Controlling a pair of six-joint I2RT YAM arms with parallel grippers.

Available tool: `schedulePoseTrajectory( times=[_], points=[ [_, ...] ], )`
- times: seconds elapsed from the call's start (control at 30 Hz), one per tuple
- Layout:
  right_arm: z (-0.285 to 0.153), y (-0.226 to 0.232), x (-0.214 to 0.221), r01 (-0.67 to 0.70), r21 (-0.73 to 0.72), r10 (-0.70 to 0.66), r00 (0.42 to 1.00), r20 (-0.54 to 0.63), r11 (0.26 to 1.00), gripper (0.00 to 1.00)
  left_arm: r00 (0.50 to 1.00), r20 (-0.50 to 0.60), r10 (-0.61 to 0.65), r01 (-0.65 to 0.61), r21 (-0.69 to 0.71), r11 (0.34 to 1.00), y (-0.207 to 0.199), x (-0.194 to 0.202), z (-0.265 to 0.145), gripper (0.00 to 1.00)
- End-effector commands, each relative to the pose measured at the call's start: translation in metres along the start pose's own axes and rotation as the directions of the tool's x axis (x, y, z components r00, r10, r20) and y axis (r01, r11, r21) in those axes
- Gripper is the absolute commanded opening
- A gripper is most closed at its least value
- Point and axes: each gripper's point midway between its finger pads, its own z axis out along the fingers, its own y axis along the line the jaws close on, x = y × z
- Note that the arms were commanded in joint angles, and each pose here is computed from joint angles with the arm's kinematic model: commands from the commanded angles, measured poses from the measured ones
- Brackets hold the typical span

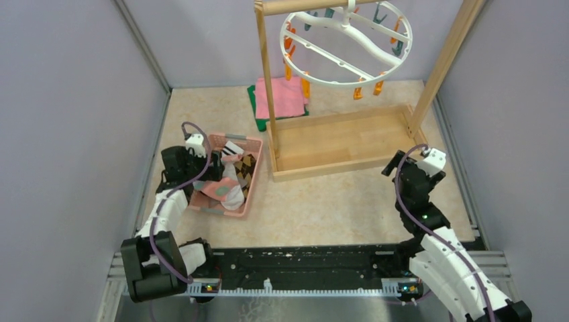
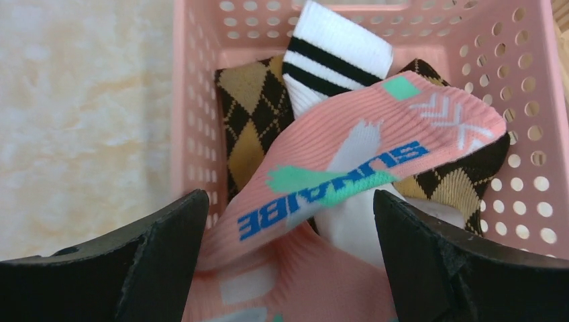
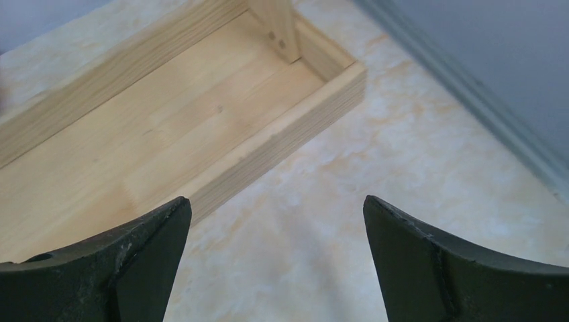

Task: Remove the socks clipped to the hanger

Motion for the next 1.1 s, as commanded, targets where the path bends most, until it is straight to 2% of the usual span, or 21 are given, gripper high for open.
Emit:
schedulePoseTrajectory(
  times=[0.0,0.1,0.23,0.33,0.53,0.63,0.73,0.8,0.87,0.9,1.0,1.07],
  points=[
    [0.008,-0.038,-0.041,-0.035,0.205,-0.026,0.958,0.286,0.978,0.99,0.925,0.379,0.023,-0.017,-0.017,1.000,0.002,-0.051,0.009,0.99],
    [0.011,-0.049,-0.037,-0.036,0.272,-0.057,0.943,0.327,0.962,0.99,0.905,0.422,0.052,-0.063,0.014,0.998,-0.003,-0.044,0.019,0.99],
    [0.030,-0.044,-0.016,0.050,0.290,-0.136,0.948,0.286,0.956,0.99,0.910,0.413,0.033,-0.053,0.037,0.998,-0.001,-0.032,0.038,0.99],
    [0.044,-0.038,-0.011,0.081,0.296,-0.174,0.937,0.303,0.952,0.99,0.906,0.423,0.009,-0.029,0.040,0.999,0.002,-0.027,0.047,0.99],
    [0.065,-0.030,0.000,0.077,0.294,-0.173,0.932,0.317,0.953,0.97,0.885,0.464,-0.027,-0.015,0.088,0.996,-0.008,-0.021,0.048,0.99],
    [0.076,-0.026,0.009,0.100,0.271,-0.183,0.936,0.301,0.957,0.96,0.838,0.546,0.001,-0.049,0.073,0.996,-0.011,-0.025,0.040,0.99],
    [0.081,-0.025,0.013,0.102,0.243,-0.176,0.935,0.308,0.965,0.95,0.832,0.554,0.033,-0.084,0.067,0.994,-0.020,-0.021,0.034,0.99],
    [0.081,-0.020,0.014,0.120,0.204,-0.181,0.931,0.316,0.972,0.98,0.813,0.572,0.108,-0.151,0.027,0.988,-0.032,-0.015,0.031,0.99],
    [0.078,-0.019,0.013,0.143,0.181,-0.198,0.922,0.333,0.973,0.99,0.749,0.637,0.183,-0.238,0.001,0.971,-0.049,-0.020,0.025,0.99],
    [0.076,-0.017,0.013,0.151,0.164,-0.200,0.919,0.339,0.975,0.99,0.757,0.626,0.187,-0.235,-0.006,0.972,-0.049,-0.018,0.027,0.99],
    [0.079,-0.002,0.015,0.222,0.092,-0.240,0.907,0.347,0.971,0.99,0.858,0.493,0.145,-0.173,0.012,0.985,-0.038,-0.009,0.053,0.99],
    [0.081,0.000,0.017,0.233,0.086,-0.249,0.909,0.336,0.969,0.99,0.876,0.467,0.123,-0.130,-0.017,0.991,-0.026,-0.016,0.068,0.99]
  ],
)
